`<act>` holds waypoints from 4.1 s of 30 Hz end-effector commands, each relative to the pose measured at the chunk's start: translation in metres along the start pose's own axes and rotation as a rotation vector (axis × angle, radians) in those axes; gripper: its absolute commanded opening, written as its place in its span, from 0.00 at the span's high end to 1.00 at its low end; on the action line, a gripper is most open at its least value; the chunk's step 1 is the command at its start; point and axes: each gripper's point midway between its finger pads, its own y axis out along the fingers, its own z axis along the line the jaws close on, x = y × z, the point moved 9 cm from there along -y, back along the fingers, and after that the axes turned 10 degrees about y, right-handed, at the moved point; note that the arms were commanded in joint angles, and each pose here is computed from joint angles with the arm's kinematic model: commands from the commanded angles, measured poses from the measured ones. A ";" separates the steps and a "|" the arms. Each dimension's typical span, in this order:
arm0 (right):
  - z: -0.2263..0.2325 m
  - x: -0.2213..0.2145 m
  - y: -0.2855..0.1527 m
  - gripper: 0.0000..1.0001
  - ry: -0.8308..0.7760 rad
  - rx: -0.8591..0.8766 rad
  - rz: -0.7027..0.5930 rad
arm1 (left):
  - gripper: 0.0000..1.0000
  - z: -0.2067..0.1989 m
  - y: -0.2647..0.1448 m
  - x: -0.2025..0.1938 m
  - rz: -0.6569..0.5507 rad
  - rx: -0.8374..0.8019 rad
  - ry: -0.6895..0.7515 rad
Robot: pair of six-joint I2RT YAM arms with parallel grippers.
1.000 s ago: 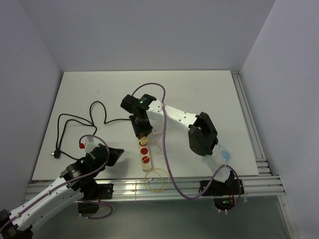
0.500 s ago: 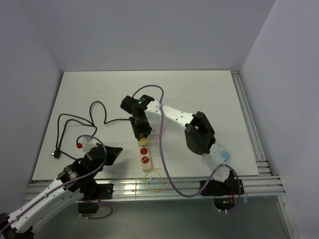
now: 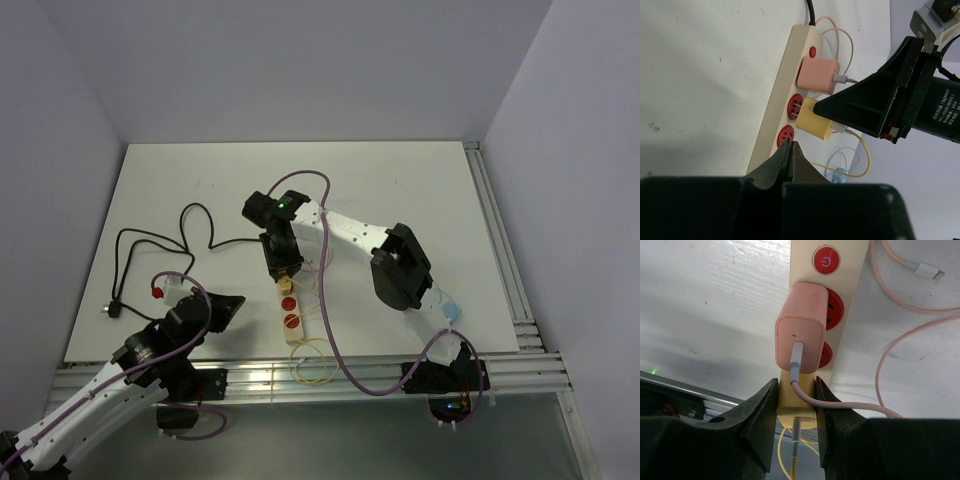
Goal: Insert the plug
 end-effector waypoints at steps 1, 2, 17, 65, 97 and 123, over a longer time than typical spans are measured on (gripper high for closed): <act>-0.002 0.014 0.014 1.00 0.033 -0.046 -0.074 | 1.00 -0.010 -0.006 0.006 -0.025 -0.033 -0.009; -0.004 0.014 0.014 1.00 0.034 -0.061 -0.083 | 1.00 -0.010 -0.006 0.006 -0.022 -0.032 -0.007; -0.014 0.012 0.033 1.00 0.152 -0.103 -0.154 | 1.00 -0.011 -0.006 0.005 -0.012 -0.037 -0.005; -0.019 -0.020 0.032 1.00 0.131 -0.182 -0.427 | 1.00 -0.009 -0.007 0.005 -0.014 -0.031 0.000; -0.017 -0.045 0.038 1.00 0.070 -0.097 -0.595 | 1.00 -0.008 -0.006 0.004 -0.005 -0.018 0.008; -0.011 -0.051 0.018 1.00 0.060 -0.045 -0.675 | 1.00 -0.007 -0.009 0.006 -0.016 -0.016 0.012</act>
